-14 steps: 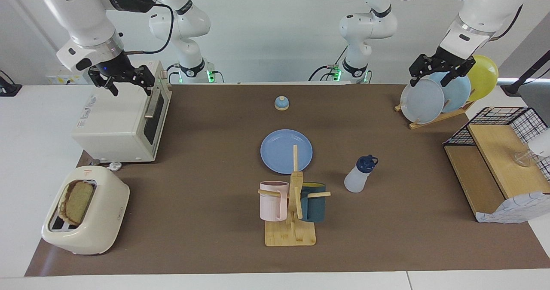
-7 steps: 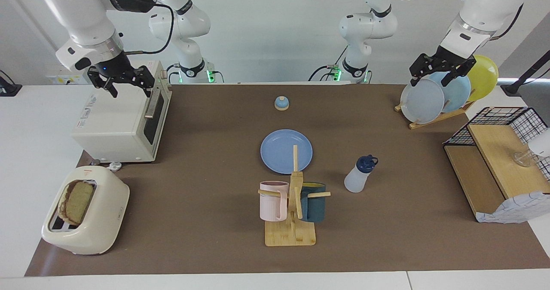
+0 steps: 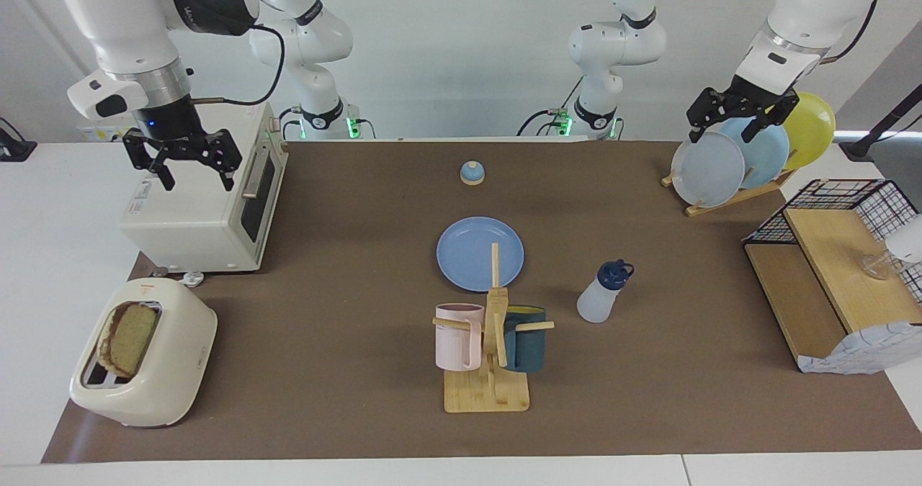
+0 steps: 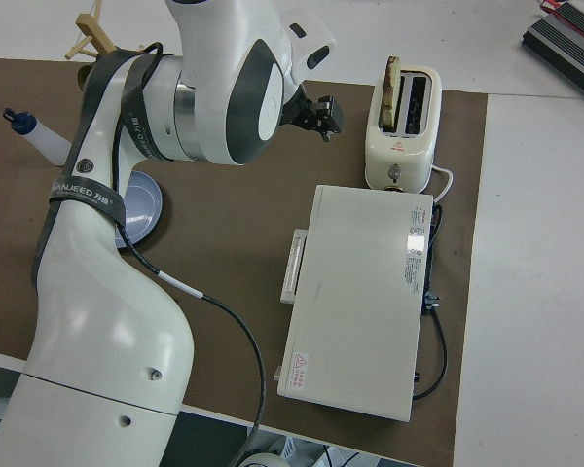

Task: Put bread on plate and add seasoning
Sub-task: 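Reach the left gripper toward the bottle while the right gripper reaches the toaster, then grasp the bread slice in the toaster with the right gripper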

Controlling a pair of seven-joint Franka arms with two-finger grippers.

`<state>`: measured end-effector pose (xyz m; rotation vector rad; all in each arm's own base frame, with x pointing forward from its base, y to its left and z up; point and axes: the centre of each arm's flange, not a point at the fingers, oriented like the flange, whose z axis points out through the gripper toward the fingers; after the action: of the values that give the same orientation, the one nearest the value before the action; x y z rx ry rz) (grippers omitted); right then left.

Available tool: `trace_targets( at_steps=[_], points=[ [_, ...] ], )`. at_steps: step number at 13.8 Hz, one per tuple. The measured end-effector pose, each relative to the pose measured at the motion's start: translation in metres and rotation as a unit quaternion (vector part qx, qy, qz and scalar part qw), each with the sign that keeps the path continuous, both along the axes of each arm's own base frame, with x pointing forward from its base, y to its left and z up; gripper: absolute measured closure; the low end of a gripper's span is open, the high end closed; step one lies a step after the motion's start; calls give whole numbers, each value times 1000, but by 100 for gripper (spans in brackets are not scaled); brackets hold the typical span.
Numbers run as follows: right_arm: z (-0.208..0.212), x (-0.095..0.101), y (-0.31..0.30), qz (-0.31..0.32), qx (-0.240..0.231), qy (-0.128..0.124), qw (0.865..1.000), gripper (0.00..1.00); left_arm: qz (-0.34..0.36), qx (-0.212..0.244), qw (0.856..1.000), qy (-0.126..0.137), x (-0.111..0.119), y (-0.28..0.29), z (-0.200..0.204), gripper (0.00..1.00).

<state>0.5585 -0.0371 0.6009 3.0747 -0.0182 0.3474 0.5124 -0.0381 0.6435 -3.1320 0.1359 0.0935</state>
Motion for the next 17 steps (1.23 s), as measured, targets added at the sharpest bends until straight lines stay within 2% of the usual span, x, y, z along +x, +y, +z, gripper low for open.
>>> trace_targets(
  at_steps=[3, 7, 11, 17],
  points=[
    [-12, 11, -10, -6, -3, -44, 999, 0, -7, 0, 1000, -7, 1, -11, -2, 0],
    [-39, 30, -40, -24, -13, -79, 997, 0, -36, -5, 998, -55, 4, -49, -14, 0],
    [-75, 51, -90, -7, -45, -106, 993, 0, -38, -18, 993, -114, -11, -79, -62, 0],
    [-104, 94, -92, 20, -75, -151, 985, 0, -28, -52, 980, -189, -43, -132, -140, 0]
  ],
)
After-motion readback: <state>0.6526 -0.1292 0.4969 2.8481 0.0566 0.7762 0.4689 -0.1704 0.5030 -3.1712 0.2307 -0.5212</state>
